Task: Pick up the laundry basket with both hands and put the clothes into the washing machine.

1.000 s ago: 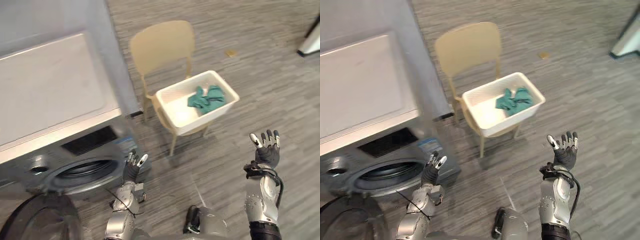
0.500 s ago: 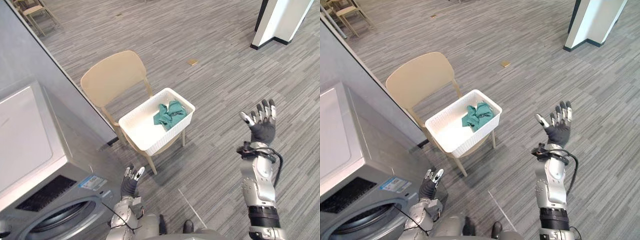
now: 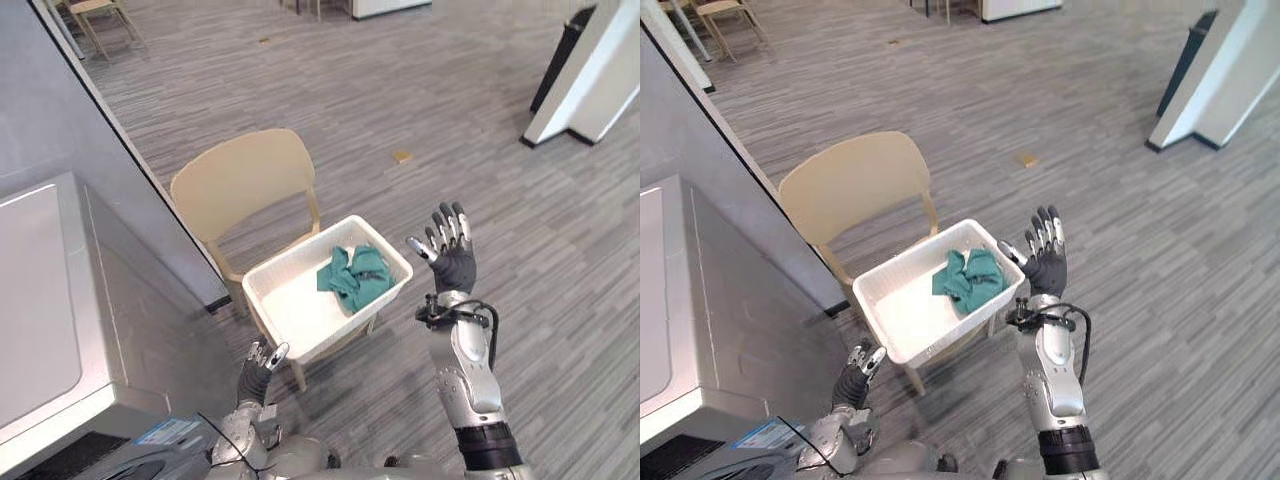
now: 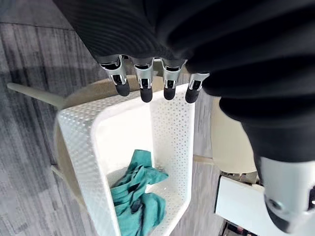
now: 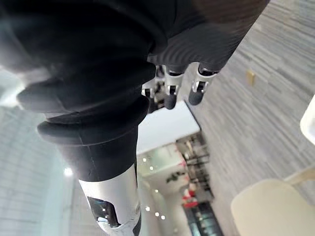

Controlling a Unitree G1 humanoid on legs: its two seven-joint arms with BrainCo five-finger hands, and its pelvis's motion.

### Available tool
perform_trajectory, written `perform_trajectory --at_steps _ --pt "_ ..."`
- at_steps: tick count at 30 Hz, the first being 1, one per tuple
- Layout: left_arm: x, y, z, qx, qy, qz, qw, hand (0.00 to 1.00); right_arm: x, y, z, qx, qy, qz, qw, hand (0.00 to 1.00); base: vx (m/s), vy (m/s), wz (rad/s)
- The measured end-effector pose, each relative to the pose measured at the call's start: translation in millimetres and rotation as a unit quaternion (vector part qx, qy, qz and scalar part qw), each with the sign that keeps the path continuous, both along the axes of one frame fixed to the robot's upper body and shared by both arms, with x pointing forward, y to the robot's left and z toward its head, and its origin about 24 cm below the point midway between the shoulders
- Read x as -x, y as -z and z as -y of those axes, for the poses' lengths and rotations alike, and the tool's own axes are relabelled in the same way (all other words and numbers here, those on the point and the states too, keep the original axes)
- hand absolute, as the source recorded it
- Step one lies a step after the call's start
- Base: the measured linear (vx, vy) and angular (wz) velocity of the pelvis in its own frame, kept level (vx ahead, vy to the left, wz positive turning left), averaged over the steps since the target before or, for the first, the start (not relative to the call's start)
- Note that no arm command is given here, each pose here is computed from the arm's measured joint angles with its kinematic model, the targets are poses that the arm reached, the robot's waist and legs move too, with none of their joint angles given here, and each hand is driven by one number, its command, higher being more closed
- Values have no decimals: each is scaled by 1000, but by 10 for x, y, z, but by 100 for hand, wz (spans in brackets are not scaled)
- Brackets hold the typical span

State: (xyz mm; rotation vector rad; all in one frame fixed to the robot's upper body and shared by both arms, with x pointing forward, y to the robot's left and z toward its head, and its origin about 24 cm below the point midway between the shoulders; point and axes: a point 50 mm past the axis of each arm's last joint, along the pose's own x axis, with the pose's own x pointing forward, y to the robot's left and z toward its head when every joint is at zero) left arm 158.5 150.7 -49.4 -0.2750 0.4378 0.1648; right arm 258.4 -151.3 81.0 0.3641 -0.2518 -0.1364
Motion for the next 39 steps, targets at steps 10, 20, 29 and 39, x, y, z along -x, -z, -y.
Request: perform_trajectory --at_steps 10,20,29,39 --pt "-100 26 -7 3 -18 0 1000 0 40 -94 444 134 73 -1 988 0 298 -392 83" --pt "-203 -50 128 37 -23 27 999 0 65 -412 563 275 101 35 955 0 68 -340 129" --pt "-74 17 107 -8 46 14 999 0 92 -22 714 428 61 -75 898 0 -93 107 71" --pt "-38 29 -90 -46 54 9 997 0 25 329 1032 527 -19 -183 829 0 35 72 23"
